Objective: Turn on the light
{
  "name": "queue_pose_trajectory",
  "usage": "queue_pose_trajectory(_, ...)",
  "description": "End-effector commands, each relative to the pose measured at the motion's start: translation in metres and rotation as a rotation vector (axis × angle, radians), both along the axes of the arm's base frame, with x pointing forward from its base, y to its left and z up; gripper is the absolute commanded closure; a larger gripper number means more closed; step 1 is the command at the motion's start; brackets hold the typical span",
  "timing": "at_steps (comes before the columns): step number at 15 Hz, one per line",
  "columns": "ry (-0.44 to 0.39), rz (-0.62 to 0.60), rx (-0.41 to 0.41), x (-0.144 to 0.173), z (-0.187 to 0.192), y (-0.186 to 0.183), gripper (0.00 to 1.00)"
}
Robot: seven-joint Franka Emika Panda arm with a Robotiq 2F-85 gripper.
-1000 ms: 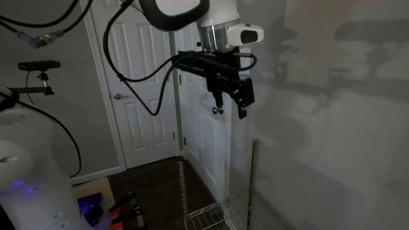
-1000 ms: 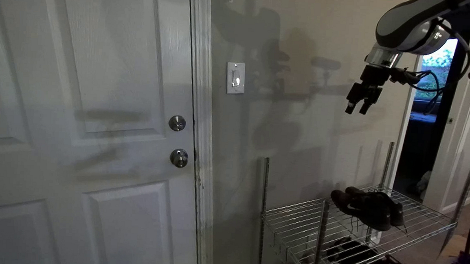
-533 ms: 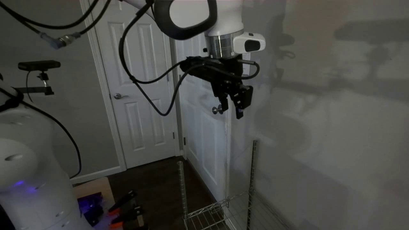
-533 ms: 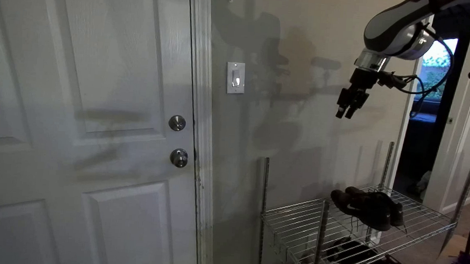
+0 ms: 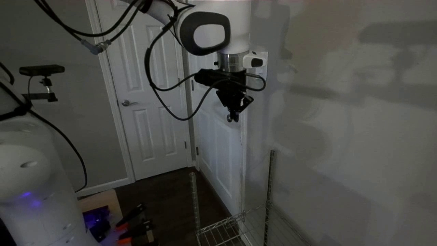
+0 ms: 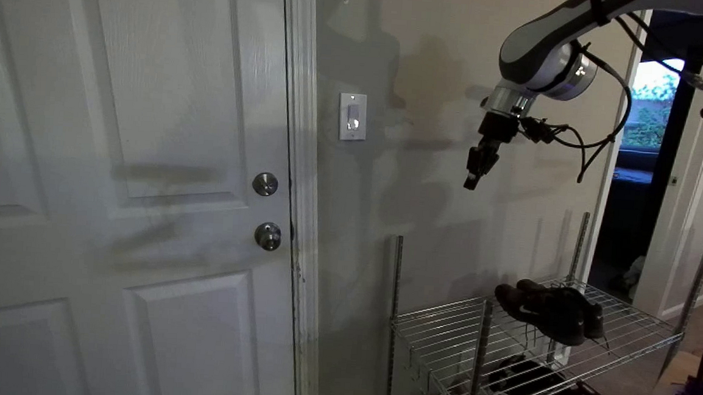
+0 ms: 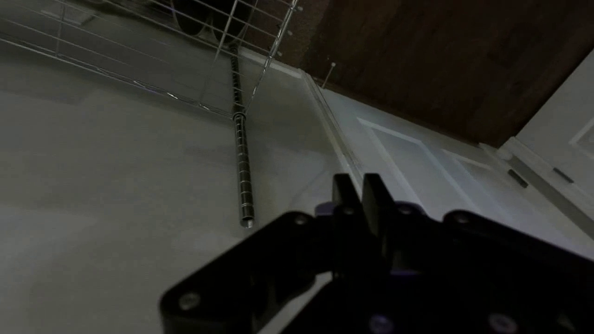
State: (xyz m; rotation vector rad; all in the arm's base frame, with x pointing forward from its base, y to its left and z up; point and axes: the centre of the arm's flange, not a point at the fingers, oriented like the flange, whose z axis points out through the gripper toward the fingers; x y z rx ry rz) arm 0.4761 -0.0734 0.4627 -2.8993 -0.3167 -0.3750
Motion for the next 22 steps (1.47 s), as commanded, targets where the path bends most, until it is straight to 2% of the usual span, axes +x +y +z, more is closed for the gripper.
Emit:
queue_pose_trajectory(1, -0.046, 0.126, -0.069, 0.024, -0.004, 0.013, 0.99)
queue_pose_trajectory(4, -0.097, 0.239, -0.137, 0.045, -0.006, 0.035, 0.94)
queue_pose_trajectory(9, -0.138, 0.336, -0.307, 0.074, -0.021, 0.076, 0.95)
queue_pose_trajectory(12, -0.189, 0.388, -0.386, 0.082, -0.024, 0.096, 0.95)
queue_pose_trajectory(13, -0.159, 0.384, -0.336, 0.074, -0.023, 0.089, 0.95)
queue_pose_trajectory(22, -0.178, 0.401, -0.359, 0.079, -0.023, 0.096, 0.95)
